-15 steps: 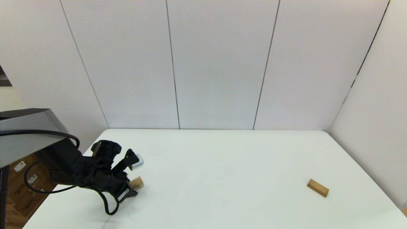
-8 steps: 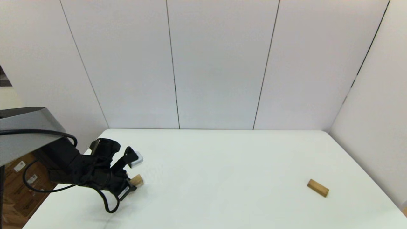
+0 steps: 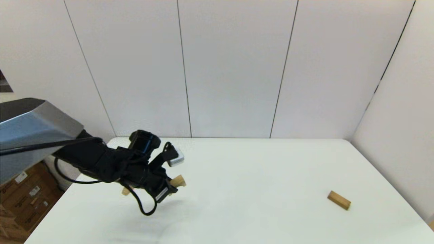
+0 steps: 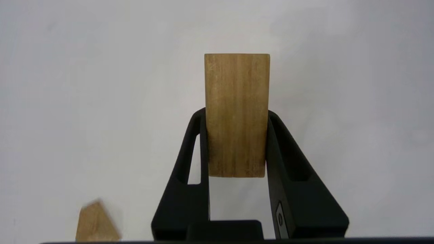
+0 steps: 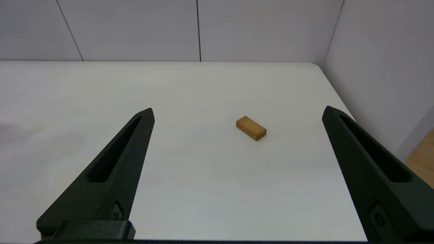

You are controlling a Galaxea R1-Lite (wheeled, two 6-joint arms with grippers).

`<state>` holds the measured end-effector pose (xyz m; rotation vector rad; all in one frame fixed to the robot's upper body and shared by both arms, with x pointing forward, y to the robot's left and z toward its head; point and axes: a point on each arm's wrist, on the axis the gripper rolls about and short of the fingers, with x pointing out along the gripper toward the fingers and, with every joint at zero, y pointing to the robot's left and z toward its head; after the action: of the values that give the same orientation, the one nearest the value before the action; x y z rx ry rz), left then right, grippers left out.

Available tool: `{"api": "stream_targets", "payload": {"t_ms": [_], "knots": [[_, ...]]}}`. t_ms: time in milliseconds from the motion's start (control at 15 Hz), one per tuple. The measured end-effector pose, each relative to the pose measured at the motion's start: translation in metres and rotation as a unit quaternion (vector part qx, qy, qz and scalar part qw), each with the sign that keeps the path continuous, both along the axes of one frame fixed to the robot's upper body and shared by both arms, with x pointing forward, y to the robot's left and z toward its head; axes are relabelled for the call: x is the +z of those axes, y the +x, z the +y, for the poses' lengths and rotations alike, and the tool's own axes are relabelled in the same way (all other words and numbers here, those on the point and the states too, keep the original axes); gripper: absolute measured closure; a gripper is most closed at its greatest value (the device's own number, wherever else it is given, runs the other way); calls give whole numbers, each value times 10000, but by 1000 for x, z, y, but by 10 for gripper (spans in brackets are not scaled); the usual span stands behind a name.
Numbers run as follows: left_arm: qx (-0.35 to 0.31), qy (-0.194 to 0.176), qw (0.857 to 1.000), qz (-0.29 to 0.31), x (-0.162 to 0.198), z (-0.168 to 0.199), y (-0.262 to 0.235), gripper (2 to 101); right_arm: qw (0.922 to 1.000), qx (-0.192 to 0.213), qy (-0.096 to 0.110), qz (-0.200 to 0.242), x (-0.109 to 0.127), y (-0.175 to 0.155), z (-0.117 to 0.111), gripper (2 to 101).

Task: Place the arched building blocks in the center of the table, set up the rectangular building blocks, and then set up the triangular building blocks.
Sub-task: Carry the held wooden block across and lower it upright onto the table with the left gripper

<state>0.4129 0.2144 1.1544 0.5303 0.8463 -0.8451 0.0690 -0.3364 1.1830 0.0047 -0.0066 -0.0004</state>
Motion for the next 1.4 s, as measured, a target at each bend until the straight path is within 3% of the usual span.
{"api": "stream_targets", "payload": {"t_ms": [267,467,800,1400], "knots": [[-1059,120,9941,217,20,-75,-14,752,10000,0,-2,0,0,0,0,43],[-1574,192,9873,126,14,-115,-15,752,10000,0,0,0,0,0,0,43],[-1844,582,9802,428,-19,-147,4,752,10000,0,-2,-2,0,0,0,43],[-2438,409,9672,575,-42,-184,-9,752,10000,-2,-2,-2,0,0,0,43]]}}
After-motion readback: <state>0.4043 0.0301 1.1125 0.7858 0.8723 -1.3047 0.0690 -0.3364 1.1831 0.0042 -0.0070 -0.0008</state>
